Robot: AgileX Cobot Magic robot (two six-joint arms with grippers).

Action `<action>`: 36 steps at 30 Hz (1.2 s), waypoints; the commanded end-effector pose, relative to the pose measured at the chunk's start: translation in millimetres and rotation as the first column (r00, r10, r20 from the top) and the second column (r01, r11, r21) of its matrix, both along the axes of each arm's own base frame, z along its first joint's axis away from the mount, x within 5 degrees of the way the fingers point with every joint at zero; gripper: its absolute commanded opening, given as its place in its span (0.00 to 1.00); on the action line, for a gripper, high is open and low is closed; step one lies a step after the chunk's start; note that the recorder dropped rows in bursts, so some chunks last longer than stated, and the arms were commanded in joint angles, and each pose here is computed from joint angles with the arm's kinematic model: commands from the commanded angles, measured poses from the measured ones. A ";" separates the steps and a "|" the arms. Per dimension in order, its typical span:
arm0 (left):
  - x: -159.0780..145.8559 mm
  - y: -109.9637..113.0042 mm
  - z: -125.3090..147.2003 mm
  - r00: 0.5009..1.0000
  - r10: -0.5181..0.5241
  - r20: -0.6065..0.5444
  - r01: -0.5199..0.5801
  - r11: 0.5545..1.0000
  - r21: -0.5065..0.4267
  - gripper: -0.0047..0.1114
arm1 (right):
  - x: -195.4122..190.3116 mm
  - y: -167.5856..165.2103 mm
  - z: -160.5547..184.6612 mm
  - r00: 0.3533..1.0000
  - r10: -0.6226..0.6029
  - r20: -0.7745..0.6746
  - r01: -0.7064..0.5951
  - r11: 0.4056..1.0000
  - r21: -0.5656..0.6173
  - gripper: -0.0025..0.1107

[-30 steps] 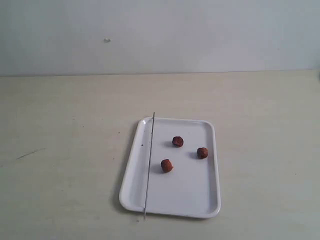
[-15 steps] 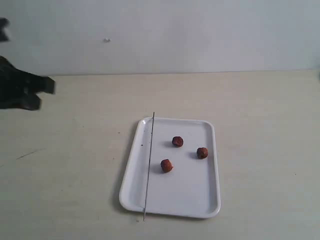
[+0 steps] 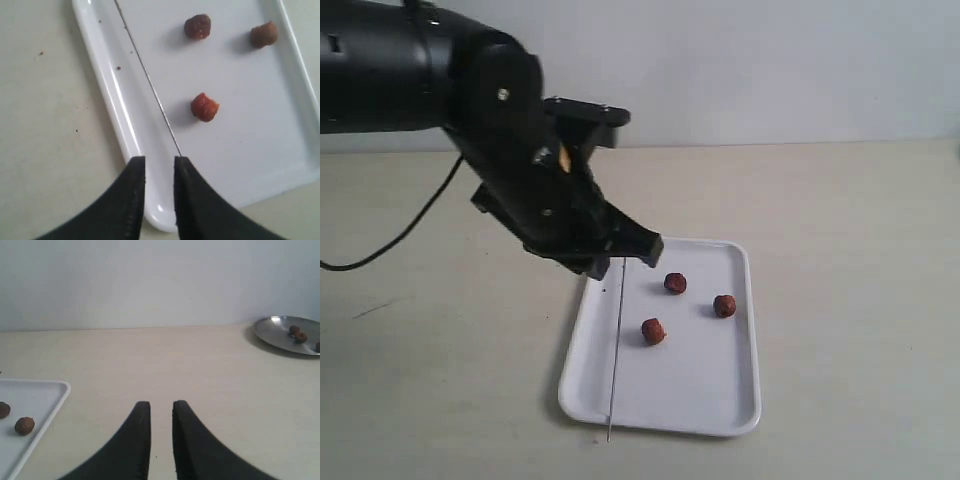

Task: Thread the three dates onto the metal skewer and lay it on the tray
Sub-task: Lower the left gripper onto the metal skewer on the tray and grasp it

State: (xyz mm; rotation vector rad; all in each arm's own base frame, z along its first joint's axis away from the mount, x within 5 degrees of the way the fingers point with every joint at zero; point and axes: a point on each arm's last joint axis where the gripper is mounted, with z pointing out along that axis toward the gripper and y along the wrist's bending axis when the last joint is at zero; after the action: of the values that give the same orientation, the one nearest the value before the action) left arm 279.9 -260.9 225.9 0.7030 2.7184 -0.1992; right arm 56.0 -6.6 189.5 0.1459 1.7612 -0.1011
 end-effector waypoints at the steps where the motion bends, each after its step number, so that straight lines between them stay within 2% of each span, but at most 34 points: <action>1: 1.9 -22.7 -16.0 0.999 0.016 -0.041 -0.013 0.996 0.087 0.32 | -0.2 0.0 -0.8 1.000 0.001 0.005 -0.001 1.000 -0.005 0.17; 6: 9.7 -36.1 -49.2 0.994 0.053 -0.095 -0.041 0.991 0.128 0.35 | -0.2 0.0 -0.8 1.000 0.001 0.005 -0.001 1.000 -0.005 0.17; 13: 10.9 -37.6 -83.1 0.985 0.068 -0.160 -0.035 0.979 0.201 0.35 | -0.2 0.0 -0.8 1.000 0.001 0.005 -0.001 1.000 -0.005 0.17; 27: 9.2 -42.5 -88.6 0.974 0.141 -0.177 -0.112 0.981 0.161 0.35 | -0.2 0.0 -0.8 1.000 0.001 0.005 -0.001 1.000 -0.005 0.17; 36: 5.6 -49.5 -107.5 0.974 0.128 -0.186 -0.095 0.980 0.175 0.35 | -0.2 0.0 -0.8 1.000 0.001 0.005 -0.001 1.000 -0.005 0.17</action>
State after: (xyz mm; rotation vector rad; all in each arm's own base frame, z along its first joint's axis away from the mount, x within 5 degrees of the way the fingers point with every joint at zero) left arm 287.3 -306.8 122.9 0.6045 2.9787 -0.0117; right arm 56.0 -6.6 189.5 0.1459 1.7612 -0.1011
